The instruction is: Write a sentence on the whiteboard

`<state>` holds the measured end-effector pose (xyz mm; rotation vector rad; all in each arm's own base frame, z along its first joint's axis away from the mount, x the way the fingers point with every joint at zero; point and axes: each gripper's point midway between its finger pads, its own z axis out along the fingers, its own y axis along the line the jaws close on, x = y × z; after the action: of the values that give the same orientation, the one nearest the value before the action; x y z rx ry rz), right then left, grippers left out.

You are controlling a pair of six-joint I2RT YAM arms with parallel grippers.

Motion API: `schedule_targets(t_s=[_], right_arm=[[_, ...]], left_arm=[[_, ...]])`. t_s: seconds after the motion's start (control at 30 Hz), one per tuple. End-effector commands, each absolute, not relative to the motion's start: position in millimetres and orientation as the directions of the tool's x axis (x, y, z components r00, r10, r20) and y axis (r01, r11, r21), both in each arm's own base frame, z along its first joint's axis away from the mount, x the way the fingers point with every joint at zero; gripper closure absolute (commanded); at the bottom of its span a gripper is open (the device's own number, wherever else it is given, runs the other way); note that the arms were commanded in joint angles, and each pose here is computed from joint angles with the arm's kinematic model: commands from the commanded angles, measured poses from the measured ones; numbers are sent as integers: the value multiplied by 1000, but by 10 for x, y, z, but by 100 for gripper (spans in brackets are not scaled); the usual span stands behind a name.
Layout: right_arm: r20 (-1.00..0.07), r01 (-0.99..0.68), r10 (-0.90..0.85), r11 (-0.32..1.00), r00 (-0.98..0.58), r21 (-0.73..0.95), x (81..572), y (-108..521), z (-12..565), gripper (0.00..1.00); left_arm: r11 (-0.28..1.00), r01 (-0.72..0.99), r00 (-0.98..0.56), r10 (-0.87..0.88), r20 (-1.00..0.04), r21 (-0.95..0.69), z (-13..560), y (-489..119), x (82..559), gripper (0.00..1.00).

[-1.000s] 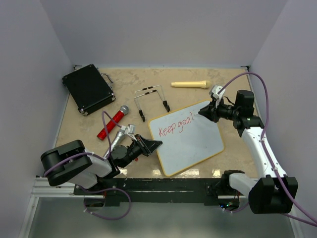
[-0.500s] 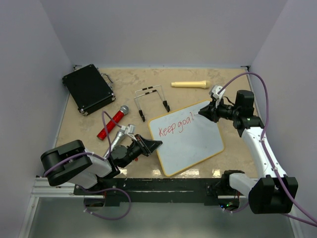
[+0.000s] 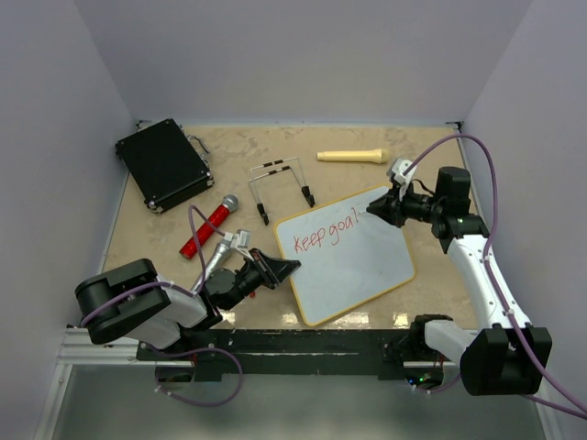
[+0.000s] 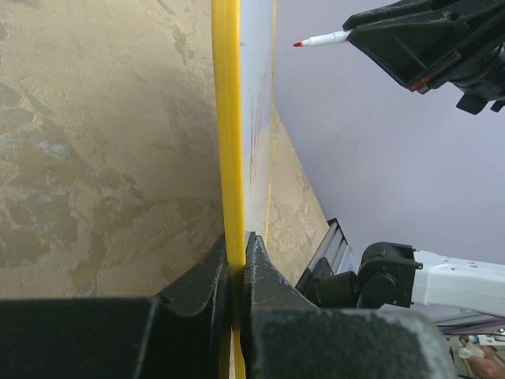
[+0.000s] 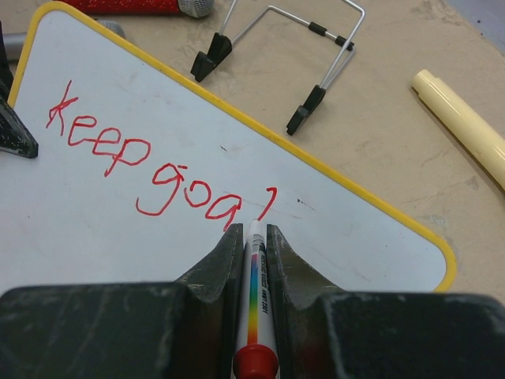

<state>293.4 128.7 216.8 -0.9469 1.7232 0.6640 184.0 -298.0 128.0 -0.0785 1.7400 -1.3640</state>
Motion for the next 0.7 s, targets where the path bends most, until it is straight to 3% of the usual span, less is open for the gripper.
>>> schedule_targets(t_s=[0.0, 0.67], right_arm=[[-951, -862, -283, 505, -124, -38, 2863, 1320, 2254, 100], [-956, -874, -280, 483, -91, -58, 2784, 1342, 2307, 100]], left_arm=[[402, 553, -513, -527, -678, -730, 1421, -2946, 1840, 100], [402, 554, -513, -525, -679, -729, 1437, -2941, 1833, 100]])
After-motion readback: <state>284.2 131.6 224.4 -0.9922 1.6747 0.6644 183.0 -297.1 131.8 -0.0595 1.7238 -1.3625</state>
